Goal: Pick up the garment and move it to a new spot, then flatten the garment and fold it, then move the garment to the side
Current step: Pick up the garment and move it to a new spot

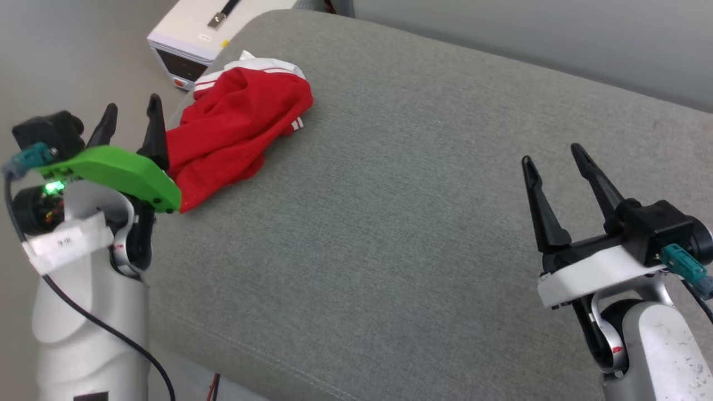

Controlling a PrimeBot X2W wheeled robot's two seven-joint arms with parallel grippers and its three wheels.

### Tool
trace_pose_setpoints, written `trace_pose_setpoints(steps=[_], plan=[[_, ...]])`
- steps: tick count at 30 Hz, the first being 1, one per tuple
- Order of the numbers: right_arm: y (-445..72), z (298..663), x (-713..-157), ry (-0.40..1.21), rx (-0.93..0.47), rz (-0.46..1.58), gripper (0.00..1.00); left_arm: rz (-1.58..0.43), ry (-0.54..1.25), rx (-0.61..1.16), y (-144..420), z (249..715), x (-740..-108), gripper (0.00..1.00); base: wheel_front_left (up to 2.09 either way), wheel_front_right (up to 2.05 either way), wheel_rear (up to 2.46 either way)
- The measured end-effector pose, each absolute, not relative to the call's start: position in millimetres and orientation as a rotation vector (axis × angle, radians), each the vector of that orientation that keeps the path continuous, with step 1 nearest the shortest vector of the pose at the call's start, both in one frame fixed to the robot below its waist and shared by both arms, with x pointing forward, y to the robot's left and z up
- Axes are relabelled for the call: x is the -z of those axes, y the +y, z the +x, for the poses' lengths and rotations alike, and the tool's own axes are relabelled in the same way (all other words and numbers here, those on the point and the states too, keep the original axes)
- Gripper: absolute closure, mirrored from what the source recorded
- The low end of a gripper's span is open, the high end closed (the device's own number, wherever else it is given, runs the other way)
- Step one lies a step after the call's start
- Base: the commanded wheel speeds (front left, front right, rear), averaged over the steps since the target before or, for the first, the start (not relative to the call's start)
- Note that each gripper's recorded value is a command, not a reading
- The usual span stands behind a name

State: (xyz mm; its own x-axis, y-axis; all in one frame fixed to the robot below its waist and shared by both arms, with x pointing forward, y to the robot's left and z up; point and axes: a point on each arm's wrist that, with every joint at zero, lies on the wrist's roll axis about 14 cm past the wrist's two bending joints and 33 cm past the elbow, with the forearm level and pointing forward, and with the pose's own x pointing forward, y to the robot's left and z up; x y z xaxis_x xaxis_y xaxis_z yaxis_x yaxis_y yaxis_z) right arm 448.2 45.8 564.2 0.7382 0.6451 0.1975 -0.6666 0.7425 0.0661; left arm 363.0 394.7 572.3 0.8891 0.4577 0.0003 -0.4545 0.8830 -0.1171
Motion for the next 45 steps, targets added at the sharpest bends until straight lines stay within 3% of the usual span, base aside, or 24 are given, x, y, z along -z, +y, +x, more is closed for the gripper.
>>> trace_pose_setpoints(steps=[12,24,35,43,44,45], plan=[[-3,492,-536,-0.141,-0.592,0.12,0.0,-0.179,0.436,-0.417,412,433,-511,0.0,0.0,0.0,0.0],[-42,520,-488,-0.06,-0.512,0.084,0.0,-0.245,0.667,-0.396,408,492,-455,0.0,0.0,0.0,0.0],[-66,528,-464,-0.019,-0.463,0.062,0.0,-0.316,0.98,-0.436,402,480,-371,0.0,0.0,0.0,0.0],[-73,531,-466,-0.03,-0.448,0.054,0.0,-0.368,1.064,-0.467,402,473,-355,0.0,0.0,0.0,0.0],[-73,531,-467,-0.032,-0.448,0.053,0.0,-0.377,1.068,-0.466,401,473,-354,0.45,0.0,0.0,0.0],[-74,531,-469,-0.037,-0.446,0.052,0.0,-0.381,1.067,-0.467,401,473,-355,0.68,0.0,0.0,0.0]])
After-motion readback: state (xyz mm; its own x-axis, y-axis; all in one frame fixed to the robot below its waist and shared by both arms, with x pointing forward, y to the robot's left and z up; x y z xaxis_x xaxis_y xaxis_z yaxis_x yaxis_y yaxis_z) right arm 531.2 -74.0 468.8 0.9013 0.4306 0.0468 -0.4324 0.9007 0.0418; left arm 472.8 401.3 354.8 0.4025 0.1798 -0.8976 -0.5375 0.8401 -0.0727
